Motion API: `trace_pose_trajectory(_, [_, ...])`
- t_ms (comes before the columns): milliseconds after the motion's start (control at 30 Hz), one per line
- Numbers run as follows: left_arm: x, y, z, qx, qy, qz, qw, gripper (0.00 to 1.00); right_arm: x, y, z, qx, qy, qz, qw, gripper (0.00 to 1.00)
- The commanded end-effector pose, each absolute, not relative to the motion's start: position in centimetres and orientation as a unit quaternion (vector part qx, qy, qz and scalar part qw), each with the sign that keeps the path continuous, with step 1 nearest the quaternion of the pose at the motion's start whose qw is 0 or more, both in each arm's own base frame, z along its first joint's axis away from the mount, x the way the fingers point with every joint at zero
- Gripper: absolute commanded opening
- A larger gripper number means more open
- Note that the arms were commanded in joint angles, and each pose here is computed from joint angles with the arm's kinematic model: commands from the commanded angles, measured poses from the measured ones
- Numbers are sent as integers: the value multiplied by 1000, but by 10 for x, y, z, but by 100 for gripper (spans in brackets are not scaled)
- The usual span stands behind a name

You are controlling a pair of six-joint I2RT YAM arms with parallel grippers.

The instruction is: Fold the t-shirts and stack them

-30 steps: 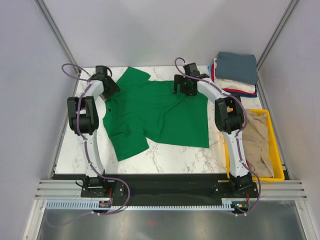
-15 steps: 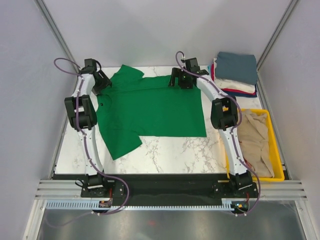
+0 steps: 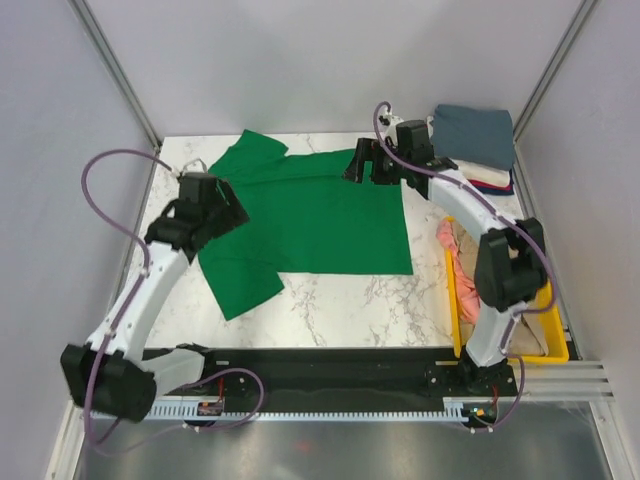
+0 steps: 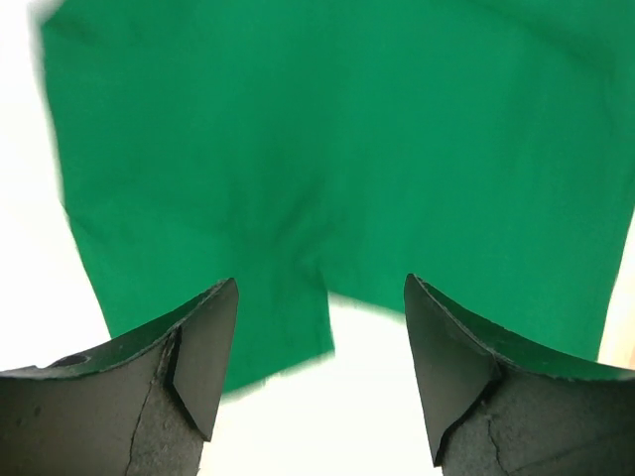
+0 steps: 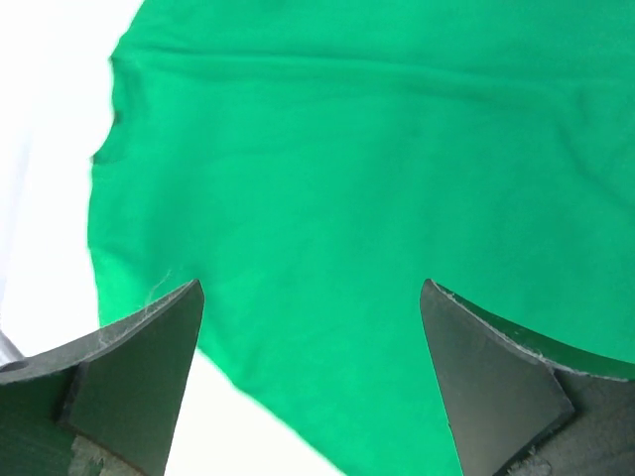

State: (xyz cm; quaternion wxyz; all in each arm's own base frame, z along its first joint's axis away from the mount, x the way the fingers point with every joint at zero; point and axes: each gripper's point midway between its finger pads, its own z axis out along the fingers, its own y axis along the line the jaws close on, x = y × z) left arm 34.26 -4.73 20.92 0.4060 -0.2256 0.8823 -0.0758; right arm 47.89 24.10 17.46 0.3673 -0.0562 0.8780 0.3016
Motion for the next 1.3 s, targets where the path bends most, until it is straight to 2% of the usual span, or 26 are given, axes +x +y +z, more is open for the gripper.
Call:
trace_pose_trajectory(0, [276,-65,158,-236,903,-52,356,75,442,238,198,-59,848,333,408,98])
trace_pose_trajectory(167, [193,-81,106,-248,920,-72,294,72,384,218,173,-33,856,329,398,98])
trace_pose_trajectory(267, [176,-77,91,-275,914,-59,292,72,350,210,143,-23,869,325,372,98])
trace_pose_trajectory(433, [181,-70,64,-318,903,-34,288,79,322,210,135,-31,870,336,359,98])
trace_pose_trajectory(500, [177,-58,44,-338,903,-27,265,79,315,207,135,-35,870,336,358,98])
trace_pose_trajectory(600, [182,-54,29,-369,892,-69,251,79,309,203,136,-40,872,328,361,98])
trace_pose_trajectory(900, [186,-42,25,-400,874,-63,267,75,303,199,124,-38,881,320,348,98])
trace_pose_trajectory(1100, [194,-45,26,-390,874,-76,279,61,306,192,112,-16,890,298,344,98])
trace_pose_trajectory(1200, [196,-50,22,-383,876,-88,280,49,304,175,96,28,903,258,342,98])
trace_pose_trajectory(1267, [197,-51,16,-380,877,-93,280,38,296,165,85,57,909,241,334,98])
